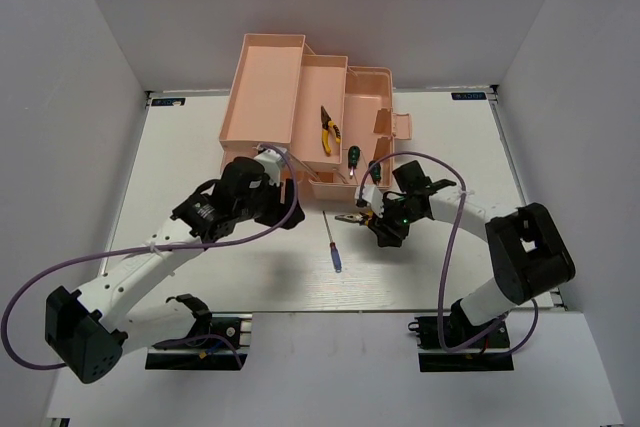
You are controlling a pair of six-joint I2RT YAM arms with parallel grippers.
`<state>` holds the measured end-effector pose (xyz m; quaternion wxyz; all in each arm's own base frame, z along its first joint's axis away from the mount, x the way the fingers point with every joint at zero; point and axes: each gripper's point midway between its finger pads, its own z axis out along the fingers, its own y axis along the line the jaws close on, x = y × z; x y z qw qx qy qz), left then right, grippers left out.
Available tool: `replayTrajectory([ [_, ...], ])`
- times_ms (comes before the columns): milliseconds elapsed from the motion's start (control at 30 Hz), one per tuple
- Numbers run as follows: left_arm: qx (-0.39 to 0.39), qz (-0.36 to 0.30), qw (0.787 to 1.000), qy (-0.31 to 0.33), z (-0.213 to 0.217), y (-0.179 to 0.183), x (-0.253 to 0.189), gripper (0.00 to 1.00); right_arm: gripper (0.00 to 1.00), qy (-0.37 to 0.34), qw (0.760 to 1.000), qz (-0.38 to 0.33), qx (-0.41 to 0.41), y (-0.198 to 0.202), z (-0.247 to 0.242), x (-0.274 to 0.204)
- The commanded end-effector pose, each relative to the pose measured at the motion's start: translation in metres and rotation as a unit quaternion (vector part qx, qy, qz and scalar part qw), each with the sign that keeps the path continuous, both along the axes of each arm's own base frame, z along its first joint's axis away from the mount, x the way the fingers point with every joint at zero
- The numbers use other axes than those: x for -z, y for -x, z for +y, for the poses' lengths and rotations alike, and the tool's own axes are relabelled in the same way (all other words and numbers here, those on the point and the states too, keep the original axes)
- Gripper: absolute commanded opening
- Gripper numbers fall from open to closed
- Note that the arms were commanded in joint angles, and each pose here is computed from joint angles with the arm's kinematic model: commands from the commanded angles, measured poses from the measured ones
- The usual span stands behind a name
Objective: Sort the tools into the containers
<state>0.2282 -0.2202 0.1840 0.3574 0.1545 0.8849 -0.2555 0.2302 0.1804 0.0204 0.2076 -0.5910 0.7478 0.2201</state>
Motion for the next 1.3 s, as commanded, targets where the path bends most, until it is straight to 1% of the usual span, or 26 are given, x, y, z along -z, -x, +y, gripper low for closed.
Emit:
replayTrajectory([
  [0,0.011,-0.001,1.0,0.008,-0.006,0.005,-0.003,0.75,0.54,-0.013,0.999,-0.04,-0.01,-0.022,0.009,-0.014],
  [33,0.008,0.001,1.0,0.011,-0.008,0.003,-0.002,0.75,0.54,-0.011,0.999,-0.034,-0.012,-0.019,0.008,-0.012],
  [100,0.013,0.0,1.0,0.012,-0.011,0.005,0.0,0.75,0.5,-0.012,0.999,-0.019,-0.023,-0.012,0.008,-0.01],
  [200,0.022,0.008,1.0,0.009,-0.016,0.006,0.006,0.75,0.46,-0.018,0.999,0.018,-0.041,0.004,0.009,-0.01],
  [233,0.027,0.01,1.0,0.008,-0.021,0.006,0.006,0.75,0.42,-0.03,0.998,0.029,-0.049,0.009,0.013,-0.013],
  [267,0.027,0.013,1.0,0.005,-0.021,0.006,0.009,0.75,0.42,-0.03,0.997,0.044,-0.055,0.015,0.012,-0.015],
  [333,0.036,0.019,0.999,0.004,-0.025,0.009,0.011,0.75,0.41,-0.051,0.996,0.039,-0.062,0.018,0.017,-0.026],
  [400,0.041,0.019,0.999,0.004,-0.029,0.01,0.01,0.75,0.42,-0.064,0.996,0.022,-0.053,0.016,0.02,-0.039],
  [433,0.041,0.019,0.999,0.004,-0.029,0.01,0.01,0.75,0.46,-0.076,0.996,0.003,-0.049,0.011,0.022,-0.05],
  [467,0.041,0.015,0.999,0.007,-0.03,0.009,0.009,0.75,0.47,-0.081,0.996,-0.01,-0.048,0.01,0.023,-0.058],
  [500,0.041,0.015,0.999,0.007,-0.03,0.009,0.009,0.75,0.49,-0.082,0.995,-0.025,-0.046,0.005,0.023,-0.066],
  [533,0.046,0.015,0.999,0.007,-0.033,0.01,0.01,0.75,0.49,-0.08,0.996,-0.025,-0.043,0.004,0.023,-0.067],
  [600,0.046,0.015,0.999,0.007,-0.035,0.008,0.011,0.75,0.52,-0.06,0.997,-0.041,-0.027,-0.006,0.018,-0.066],
  [633,0.046,0.019,0.999,0.004,-0.035,0.007,0.014,0.75,0.52,-0.06,0.996,-0.058,-0.02,-0.014,0.019,-0.066],
  [667,0.05,0.019,0.999,0.003,-0.039,0.008,0.016,0.75,0.55,-0.043,0.997,-0.068,-0.004,-0.021,0.014,-0.062],
  [733,0.05,0.023,0.998,0.0,-0.039,0.008,0.019,0.75,0.56,-0.012,0.997,-0.074,0.017,-0.033,0.006,-0.053],
  [833,0.055,0.026,0.998,-0.003,-0.042,0.01,0.022,0.77,0.61,0.015,0.998,-0.048,0.027,-0.038,0.002,-0.037],
  [900,0.055,0.026,0.998,-0.003,-0.042,0.01,0.022,0.77,0.64,0.017,0.998,-0.052,0.026,-0.042,0.004,-0.038],
  [1100,0.053,0.027,0.998,-0.003,-0.041,0.013,0.025,0.77,0.64,0.025,0.999,-0.036,0.025,-0.042,0.006,-0.024],
  [1267,0.055,0.03,0.998,-0.001,-0.044,0.015,0.025,0.77,0.56,0.038,0.999,-0.024,0.03,-0.042,0.002,-0.01],
])
